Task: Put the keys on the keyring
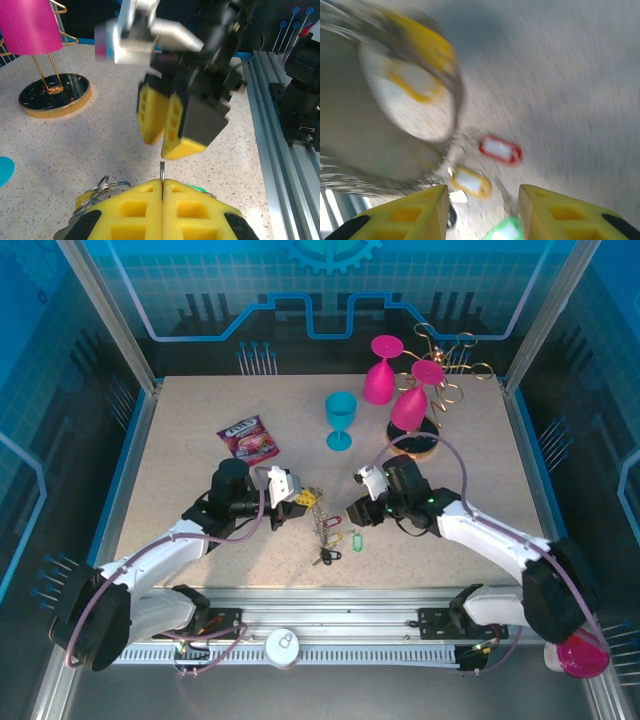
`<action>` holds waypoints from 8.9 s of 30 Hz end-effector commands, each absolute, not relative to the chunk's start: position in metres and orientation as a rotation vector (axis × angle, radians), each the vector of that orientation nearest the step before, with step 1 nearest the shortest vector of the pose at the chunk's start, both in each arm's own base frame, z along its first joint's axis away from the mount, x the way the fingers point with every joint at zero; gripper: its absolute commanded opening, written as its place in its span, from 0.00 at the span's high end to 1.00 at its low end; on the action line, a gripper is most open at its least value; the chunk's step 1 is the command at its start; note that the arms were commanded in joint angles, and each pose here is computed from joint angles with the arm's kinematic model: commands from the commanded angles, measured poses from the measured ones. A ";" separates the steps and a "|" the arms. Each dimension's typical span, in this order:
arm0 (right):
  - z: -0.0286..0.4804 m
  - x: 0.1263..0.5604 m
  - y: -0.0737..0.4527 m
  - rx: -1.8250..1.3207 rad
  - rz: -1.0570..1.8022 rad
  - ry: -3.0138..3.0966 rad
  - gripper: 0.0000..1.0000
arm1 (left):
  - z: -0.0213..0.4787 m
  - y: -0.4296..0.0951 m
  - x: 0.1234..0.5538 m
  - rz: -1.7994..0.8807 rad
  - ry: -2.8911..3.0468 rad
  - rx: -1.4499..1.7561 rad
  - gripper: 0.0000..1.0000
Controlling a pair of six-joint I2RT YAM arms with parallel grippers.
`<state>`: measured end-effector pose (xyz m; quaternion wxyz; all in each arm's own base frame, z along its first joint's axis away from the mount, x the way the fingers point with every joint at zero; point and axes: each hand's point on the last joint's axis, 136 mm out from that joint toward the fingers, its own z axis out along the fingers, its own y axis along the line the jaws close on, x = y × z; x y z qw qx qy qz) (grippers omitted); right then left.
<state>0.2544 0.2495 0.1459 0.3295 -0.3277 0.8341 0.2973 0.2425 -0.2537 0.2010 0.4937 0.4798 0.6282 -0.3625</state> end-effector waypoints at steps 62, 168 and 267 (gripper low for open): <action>0.196 0.210 0.326 -1.788 0.681 1.482 1.00 | 0.194 -0.259 0.230 -0.797 1.466 1.347 0.87; 0.189 0.217 0.329 -1.600 0.957 1.473 0.88 | 0.181 -0.267 0.224 -0.797 1.433 1.390 1.00; 0.018 0.235 0.239 -0.541 0.597 2.981 0.76 | 0.164 -0.260 0.230 -0.693 1.469 1.407 1.00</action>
